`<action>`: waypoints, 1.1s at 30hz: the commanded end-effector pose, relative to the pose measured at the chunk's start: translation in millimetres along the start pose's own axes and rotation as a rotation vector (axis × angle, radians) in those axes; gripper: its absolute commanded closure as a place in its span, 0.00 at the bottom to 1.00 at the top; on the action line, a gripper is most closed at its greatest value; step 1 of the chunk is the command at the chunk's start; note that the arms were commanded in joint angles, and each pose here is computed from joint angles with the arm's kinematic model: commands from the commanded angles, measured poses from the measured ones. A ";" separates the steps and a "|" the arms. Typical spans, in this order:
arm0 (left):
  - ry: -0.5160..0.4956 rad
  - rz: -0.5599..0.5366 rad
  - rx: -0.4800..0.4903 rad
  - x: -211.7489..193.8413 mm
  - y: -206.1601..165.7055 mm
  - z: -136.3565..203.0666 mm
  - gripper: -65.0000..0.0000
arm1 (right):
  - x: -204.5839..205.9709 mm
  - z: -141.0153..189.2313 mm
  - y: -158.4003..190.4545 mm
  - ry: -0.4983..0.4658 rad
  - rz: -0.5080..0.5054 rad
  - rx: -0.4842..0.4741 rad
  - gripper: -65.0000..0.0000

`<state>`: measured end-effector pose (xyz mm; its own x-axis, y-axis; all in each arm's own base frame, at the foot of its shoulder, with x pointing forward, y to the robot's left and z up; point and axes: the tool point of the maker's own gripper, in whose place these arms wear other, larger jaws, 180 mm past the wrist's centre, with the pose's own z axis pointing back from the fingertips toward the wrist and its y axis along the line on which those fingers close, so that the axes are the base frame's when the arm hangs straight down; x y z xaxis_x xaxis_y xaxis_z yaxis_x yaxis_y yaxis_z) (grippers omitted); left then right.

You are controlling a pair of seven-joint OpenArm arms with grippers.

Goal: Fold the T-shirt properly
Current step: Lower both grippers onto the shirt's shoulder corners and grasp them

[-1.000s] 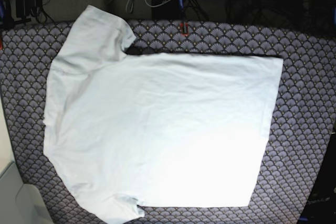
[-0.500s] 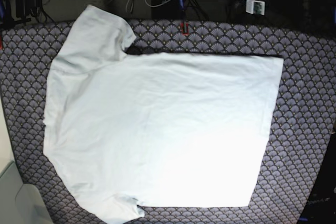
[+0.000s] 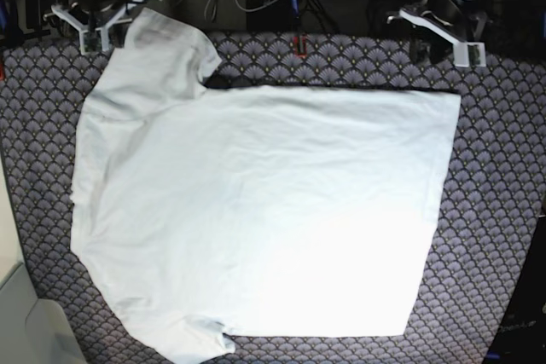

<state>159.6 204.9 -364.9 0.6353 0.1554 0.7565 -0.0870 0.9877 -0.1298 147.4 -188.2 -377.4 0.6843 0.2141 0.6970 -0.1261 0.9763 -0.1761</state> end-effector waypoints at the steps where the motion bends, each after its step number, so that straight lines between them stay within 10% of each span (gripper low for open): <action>1: -0.029 -0.012 -0.009 8.7 -0.6 2.0 0.53 | 11.8 0.2 0.3 -0.038 -0.003 0.021 0.62; 16: -0.070 -0.011 -0.002 23.5 1.0 -3.5 0.41 | 40.0 -19.7 -65.9 0.030 -0.125 0.108 0.53; 33: -0.168 -0.020 0.138 59.4 51.4 4.4 0.41 | -19.3 -36.3 -37.0 0.153 -0.250 0.235 0.53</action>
<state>186.4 263.3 -333.2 0.5290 0.1422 0.8366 -0.1963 0.9796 -0.0424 160.1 -228.4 -417.2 0.8308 -0.0358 0.5553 -0.0707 0.9830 0.1692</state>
